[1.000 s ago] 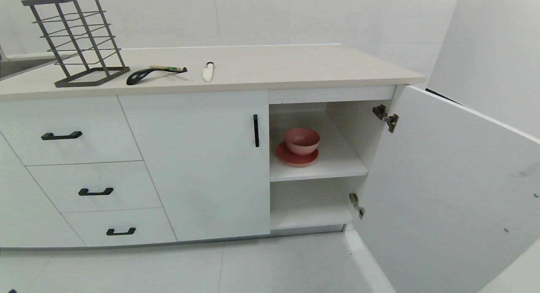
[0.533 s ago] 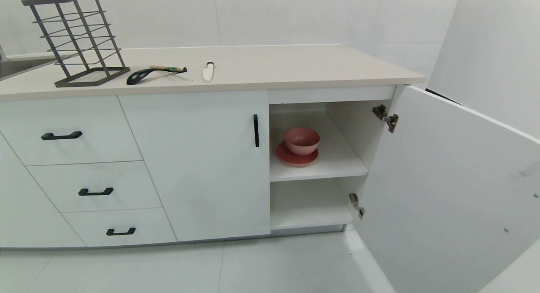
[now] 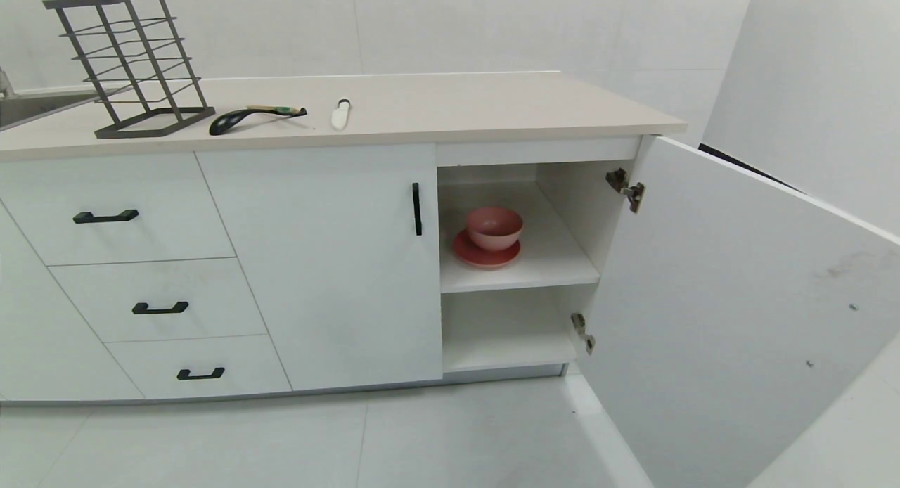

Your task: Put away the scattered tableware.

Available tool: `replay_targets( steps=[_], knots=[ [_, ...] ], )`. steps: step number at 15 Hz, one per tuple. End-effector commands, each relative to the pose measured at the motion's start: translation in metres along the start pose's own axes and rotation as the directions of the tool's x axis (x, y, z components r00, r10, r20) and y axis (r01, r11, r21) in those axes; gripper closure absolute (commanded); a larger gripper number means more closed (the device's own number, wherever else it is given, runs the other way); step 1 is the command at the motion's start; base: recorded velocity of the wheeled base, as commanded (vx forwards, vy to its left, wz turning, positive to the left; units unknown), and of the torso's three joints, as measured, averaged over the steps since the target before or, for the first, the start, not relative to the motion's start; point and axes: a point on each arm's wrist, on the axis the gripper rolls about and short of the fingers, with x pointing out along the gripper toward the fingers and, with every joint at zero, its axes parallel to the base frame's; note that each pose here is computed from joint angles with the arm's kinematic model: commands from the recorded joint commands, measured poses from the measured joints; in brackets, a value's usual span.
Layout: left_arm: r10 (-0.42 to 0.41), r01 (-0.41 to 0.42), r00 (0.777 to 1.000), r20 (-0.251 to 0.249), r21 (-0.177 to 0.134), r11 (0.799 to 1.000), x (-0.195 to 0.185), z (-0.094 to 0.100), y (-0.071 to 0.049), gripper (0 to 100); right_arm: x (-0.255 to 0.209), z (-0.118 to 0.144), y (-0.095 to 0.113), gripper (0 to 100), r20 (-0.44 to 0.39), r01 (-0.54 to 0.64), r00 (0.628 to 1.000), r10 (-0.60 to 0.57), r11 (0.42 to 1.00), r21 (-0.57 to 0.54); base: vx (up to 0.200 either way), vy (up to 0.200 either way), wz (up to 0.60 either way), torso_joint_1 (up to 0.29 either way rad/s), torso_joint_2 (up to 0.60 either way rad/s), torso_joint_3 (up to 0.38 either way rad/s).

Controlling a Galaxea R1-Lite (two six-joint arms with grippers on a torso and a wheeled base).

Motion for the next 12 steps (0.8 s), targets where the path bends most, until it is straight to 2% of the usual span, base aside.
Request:
replay_targets(
  steps=[1,4,5,7,11,12],
  knots=[
    [0.0,0.0,1.0,0.0,0.0,1.0,0.0,0.0,0.0,0,0.0003,0.0,0.0,0,-0.004,0.0,1.0,0.0,1.0,-0.001,-0.2,0.0,0.0,-0.002,0.0,0.007],
    [0.003,-0.003,1.0,-0.002,-0.003,1.0,0.0,-0.0002,0.0001,0,0.0003,0.0,0.0,0,-0.004,0.0,1.0,0.0,1.0,-0.001,0.0,0.0,0.0,0.0,0.0,0.0],
    [0.004,-0.004,1.0,-0.002,-0.007,1.0,0.0,-0.0002,0.0001,0,0.0003,0.0,0.0,100,-0.004,-0.002,1.0,0.002,1.0,0.0,0.0,0.0,0.0,0.0,0.0,0.0],
    [0.004,-0.005,1.0,-0.002,-0.01,1.0,0.0,-0.0002,0.0001,0,0.0003,0.0,0.0,100,-0.004,-0.002,1.0,0.002,1.0,0.0,0.0,0.0,0.0,0.0,0.0,0.0],
    [0.006,-0.006,1.0,-0.002,-0.01,1.0,0.0,-0.0002,0.0001,0,0.0003,0.0,0.0,100,-0.004,-0.002,1.0,0.002,1.0,0.0,0.0,-0.2,0.0,0.002,0.0,0.001],
    [0.006,-0.006,1.0,-0.003,-0.019,1.0,0.0,-0.0003,0.0001,0,0.0003,0.0,0.0,100,-0.004,-0.002,1.0,0.002,1.0,0.0,0.0,-0.2,0.0,0.012,0.01,-0.007]
  ],
)
